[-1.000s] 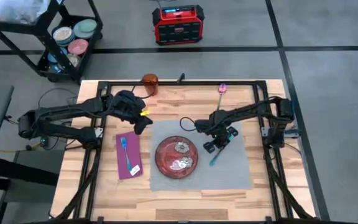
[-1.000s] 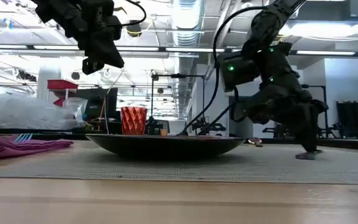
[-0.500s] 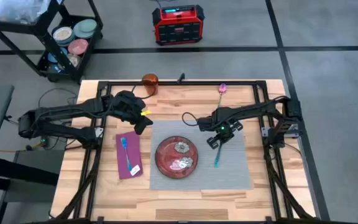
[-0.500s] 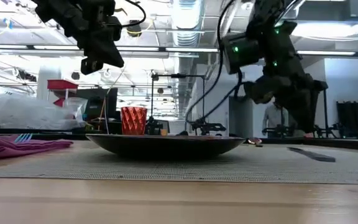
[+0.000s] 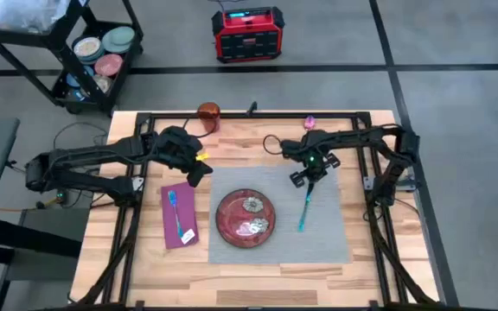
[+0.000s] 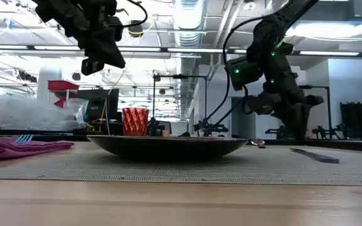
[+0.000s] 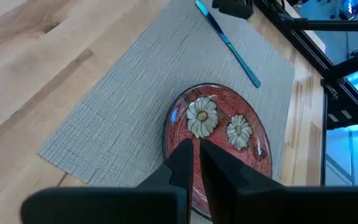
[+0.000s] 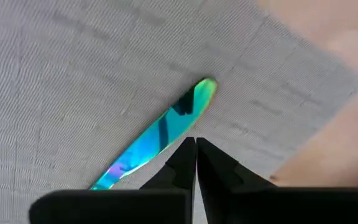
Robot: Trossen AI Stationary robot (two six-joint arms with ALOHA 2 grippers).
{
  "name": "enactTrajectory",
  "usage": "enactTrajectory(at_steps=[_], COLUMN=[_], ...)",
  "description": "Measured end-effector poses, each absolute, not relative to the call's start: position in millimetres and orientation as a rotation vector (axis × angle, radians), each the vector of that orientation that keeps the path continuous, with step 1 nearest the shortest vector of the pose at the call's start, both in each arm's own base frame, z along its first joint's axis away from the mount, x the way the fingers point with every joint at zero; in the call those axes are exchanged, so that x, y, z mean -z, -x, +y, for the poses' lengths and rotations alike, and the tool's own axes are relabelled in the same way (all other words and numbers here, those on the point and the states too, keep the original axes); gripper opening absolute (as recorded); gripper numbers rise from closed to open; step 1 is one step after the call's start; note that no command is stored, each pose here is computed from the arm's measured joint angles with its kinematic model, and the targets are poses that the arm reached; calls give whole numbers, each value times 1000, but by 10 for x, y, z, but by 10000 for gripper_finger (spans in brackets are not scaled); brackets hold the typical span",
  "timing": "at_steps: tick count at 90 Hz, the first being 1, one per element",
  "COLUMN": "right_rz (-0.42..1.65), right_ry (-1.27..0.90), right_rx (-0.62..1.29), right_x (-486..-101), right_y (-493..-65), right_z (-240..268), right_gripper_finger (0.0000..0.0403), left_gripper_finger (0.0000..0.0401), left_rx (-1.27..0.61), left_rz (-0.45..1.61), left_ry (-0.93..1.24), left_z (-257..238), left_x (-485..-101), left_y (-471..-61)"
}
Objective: Set table place
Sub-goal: Put the blue table knife on the gray placemat to the right of the red plate
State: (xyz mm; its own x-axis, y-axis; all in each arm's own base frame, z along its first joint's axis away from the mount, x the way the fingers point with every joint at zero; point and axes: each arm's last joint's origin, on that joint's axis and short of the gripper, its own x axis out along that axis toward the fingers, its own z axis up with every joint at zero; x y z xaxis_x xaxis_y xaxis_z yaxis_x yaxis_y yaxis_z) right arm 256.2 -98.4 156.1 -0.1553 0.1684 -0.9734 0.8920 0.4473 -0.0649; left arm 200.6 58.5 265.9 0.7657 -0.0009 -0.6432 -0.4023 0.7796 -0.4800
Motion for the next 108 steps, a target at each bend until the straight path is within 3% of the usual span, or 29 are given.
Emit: enactTrajectory(at_steps=[108], right_rz=[1552], right_ry=[-962], right_rx=[824], right_x=[-1481], right_y=[-2538], right_z=[-1091], right_gripper_finger=[0], left_gripper_finger=[10], left_rx=[-238], left_rz=[671], left_ry=[647], left_z=[586], left_x=[-2659], left_y=[-2006])
